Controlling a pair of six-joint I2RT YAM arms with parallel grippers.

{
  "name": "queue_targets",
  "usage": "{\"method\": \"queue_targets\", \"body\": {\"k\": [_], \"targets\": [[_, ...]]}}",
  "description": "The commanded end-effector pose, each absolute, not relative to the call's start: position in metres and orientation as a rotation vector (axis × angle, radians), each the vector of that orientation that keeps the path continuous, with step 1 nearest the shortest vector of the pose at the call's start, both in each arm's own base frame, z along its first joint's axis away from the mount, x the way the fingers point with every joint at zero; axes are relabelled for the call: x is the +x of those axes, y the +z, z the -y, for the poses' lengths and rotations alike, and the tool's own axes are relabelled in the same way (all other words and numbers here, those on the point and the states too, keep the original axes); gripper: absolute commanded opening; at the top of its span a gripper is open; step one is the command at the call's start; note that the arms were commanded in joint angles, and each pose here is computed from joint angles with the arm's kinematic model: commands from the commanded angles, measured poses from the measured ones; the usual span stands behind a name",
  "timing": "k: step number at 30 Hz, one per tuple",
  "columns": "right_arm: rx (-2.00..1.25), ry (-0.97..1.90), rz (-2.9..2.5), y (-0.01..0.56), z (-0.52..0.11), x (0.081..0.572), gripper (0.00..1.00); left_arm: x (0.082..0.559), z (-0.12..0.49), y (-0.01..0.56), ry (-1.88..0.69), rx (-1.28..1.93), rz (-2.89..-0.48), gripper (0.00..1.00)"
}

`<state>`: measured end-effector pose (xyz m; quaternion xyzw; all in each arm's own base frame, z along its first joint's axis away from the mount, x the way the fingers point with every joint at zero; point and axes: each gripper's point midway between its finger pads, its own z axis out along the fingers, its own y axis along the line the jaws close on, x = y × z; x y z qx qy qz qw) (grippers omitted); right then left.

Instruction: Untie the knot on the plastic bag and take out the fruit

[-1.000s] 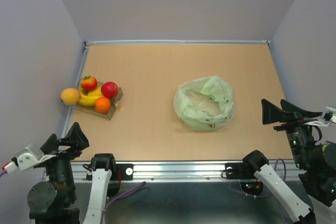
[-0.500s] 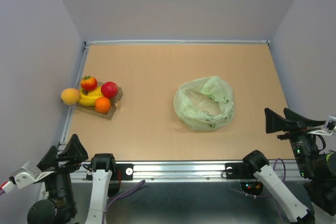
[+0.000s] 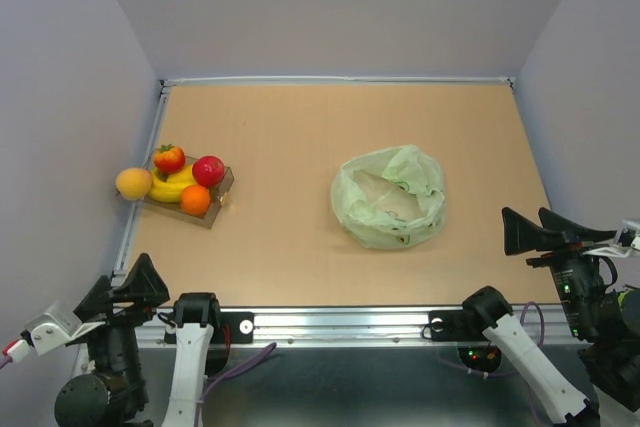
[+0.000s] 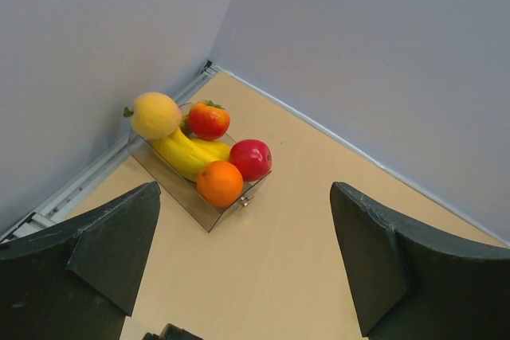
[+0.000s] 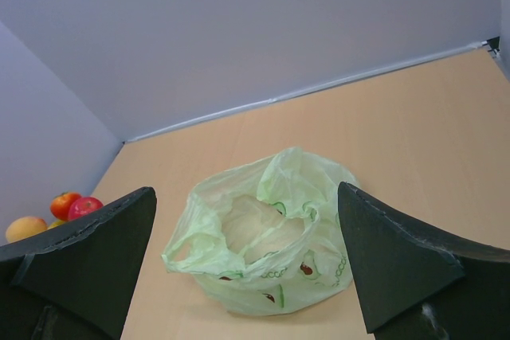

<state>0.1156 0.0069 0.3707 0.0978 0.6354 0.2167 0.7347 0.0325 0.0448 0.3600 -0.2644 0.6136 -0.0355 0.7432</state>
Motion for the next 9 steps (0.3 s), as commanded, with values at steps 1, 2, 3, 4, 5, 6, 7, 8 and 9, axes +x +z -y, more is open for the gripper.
{"method": "queue_targets", "body": {"k": [1, 2, 3, 4, 5, 6, 7, 8, 9], "targets": [[0.210, 0.495, -1.370, 0.3859, -0.0055, 0.1108, 1.00, 0.0364, -0.0450, 0.3708, -0.087, -0.575, -1.315, 0.99], [0.211, 0.490, -1.373, 0.3856, -0.0055, 0.1116, 1.00, 0.0360, -0.0450, 0.3705, -0.087, -0.575, -1.315, 0.99], [0.210, 0.489, -1.373, 0.3851, -0.0053, 0.1116, 1.00, 0.0359, -0.0456, 0.3690, -0.086, -0.582, -1.317, 0.99], [0.215, 0.482, -1.377, 0.3843, -0.0047, 0.1129, 1.00, 0.0355, -0.0455, 0.3687, -0.089, -0.584, -1.316, 0.99], [0.213, 0.481, -1.378, 0.3841, -0.0051, 0.1133, 1.00, 0.0358, -0.0455, 0.3671, -0.087, -0.585, -1.322, 0.99], [0.210, 0.480, -1.381, 0.3839, -0.0057, 0.1139, 1.00, 0.0353, -0.0447, 0.3680, -0.092, -0.582, -1.320, 0.99], [0.208, 0.478, -1.383, 0.3837, -0.0059, 0.1143, 1.00, 0.0354, -0.0444, 0.3677, -0.094, -0.582, -1.323, 0.99], [0.206, 0.477, -1.385, 0.3832, -0.0063, 0.1146, 1.00, 0.0359, -0.0440, 0.3686, -0.097, -0.583, -1.324, 0.99], [0.208, 0.474, -1.386, 0.3831, -0.0061, 0.1150, 1.00, 0.0352, -0.0428, 0.3712, -0.106, -0.581, -1.320, 0.99]]}}
